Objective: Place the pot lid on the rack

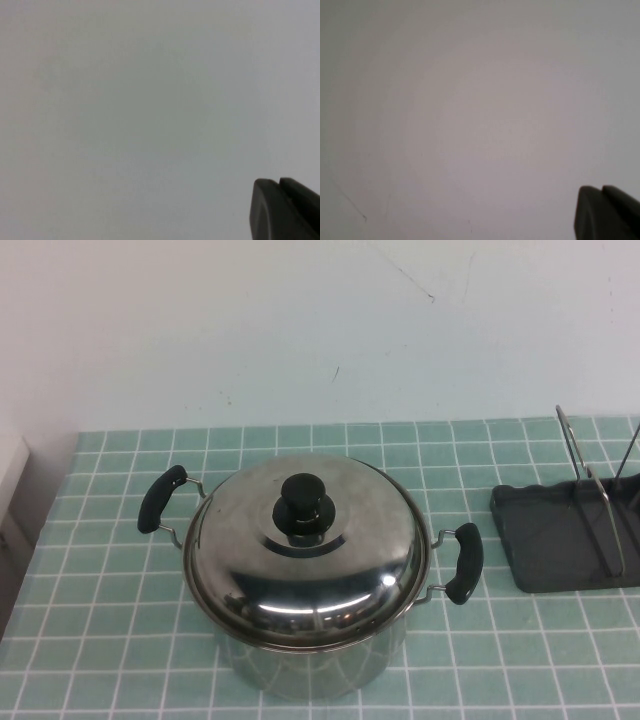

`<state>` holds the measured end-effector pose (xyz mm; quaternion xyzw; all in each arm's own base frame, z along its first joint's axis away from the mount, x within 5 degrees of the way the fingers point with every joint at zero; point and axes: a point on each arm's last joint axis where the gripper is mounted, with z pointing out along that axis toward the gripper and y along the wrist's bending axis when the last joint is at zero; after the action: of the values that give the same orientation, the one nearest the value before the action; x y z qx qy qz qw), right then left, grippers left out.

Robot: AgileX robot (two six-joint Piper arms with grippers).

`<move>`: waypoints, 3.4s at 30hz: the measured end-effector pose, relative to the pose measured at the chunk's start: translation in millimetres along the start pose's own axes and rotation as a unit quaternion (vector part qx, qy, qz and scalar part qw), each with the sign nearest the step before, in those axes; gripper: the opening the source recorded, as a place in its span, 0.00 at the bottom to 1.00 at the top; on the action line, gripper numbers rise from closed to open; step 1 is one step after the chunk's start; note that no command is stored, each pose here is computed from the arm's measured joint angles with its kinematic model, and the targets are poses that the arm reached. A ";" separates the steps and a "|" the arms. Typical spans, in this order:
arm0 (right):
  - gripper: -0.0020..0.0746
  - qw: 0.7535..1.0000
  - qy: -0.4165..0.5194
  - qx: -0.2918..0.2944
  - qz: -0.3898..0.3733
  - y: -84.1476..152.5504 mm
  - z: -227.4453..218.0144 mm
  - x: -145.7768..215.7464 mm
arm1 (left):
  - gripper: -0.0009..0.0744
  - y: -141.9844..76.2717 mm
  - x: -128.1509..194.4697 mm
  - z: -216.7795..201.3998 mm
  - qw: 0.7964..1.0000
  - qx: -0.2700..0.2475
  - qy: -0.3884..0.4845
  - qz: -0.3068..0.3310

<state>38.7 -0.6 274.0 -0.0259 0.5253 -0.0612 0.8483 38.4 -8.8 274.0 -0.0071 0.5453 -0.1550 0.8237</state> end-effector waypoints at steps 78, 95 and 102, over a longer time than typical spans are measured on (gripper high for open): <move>0.02 0.894 0.261 -0.313 0.186 49.2 36.6 -49.5 | 0.43 -153.7 81.7 190.9 0.951 0.277 0.056 -0.122; 0.89 0.795 0.220 -0.357 0.439 59.9 57.3 -71.2 | 0.43 -212.7 20.7 190.9 0.883 0.420 -0.021 -0.209; 0.76 0.791 0.219 -0.351 0.450 59.6 68.0 -70.2 | 0.43 -233.0 8.4 178.1 0.860 0.462 -0.034 -0.215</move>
<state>73.2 66.3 360.3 -0.0684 0.6342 0.5125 0.5748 144.1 -260.9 380.8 0.2520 0.3681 -0.5620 0.6965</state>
